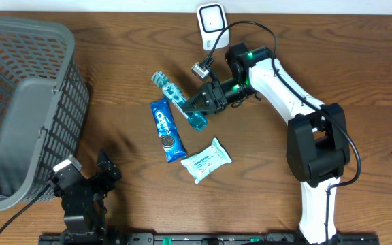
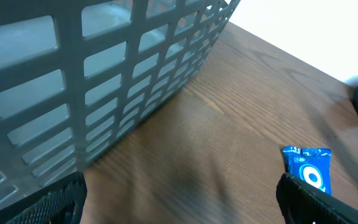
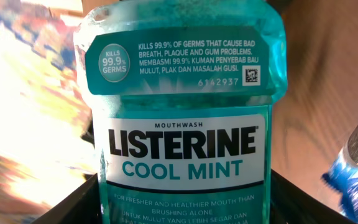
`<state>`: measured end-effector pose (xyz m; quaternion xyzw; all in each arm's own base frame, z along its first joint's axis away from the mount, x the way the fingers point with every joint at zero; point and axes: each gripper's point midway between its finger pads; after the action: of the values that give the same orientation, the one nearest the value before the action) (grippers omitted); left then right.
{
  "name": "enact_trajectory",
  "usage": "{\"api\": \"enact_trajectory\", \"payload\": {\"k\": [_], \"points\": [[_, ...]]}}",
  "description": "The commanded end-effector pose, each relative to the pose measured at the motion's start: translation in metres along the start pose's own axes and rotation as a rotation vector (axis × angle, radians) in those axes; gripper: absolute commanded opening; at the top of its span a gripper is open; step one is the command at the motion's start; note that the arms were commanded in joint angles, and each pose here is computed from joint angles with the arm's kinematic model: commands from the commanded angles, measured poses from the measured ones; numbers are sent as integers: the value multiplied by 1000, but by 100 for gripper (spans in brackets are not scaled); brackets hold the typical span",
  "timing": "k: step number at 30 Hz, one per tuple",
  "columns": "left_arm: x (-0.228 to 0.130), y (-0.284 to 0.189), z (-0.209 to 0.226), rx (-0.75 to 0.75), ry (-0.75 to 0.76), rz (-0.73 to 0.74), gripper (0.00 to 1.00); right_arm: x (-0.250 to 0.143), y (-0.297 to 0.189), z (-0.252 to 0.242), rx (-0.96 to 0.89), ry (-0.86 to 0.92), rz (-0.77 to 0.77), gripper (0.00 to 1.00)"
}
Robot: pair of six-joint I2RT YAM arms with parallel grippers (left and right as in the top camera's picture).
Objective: Scan the item barcode
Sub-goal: 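Lift the bottle and carry it up toward the scanner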
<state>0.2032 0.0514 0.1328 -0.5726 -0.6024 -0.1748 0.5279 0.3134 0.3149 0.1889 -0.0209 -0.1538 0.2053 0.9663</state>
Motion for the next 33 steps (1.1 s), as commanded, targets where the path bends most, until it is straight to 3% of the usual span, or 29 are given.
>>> {"api": "enact_trajectory", "payload": {"k": [1, 5, 15, 19, 24, 33], "points": [[2, 0, 2, 10, 14, -9, 98, 8, -3, 32, 88, 69, -35, 50], [2, 0, 2, 10, 14, -9, 98, 8, -3, 32, 89, 108, -33, 45], [2, 0, 2, 10, 14, -9, 98, 10, -8, 31, 86, 109, -46, 43], [2, 0, 2, 10, 14, -9, 98, 11, -10, 30, 87, 185, -46, 42], [2, 0, 2, 10, 14, -9, 98, 10, -12, 30, 87, 221, -51, 35], [2, 0, 2, 10, 14, -9, 98, 10, -13, 28, 72, 180, -52, 39]]}}
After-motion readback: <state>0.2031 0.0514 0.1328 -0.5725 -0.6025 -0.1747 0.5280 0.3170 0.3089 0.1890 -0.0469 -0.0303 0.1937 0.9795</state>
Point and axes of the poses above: each gripper's point midway between its finger pads, its own y axis out along the fingers, its own z axis along the line the jaws close on, x = y × z, and after that the axes turned 6 degrees about -y, right-handed
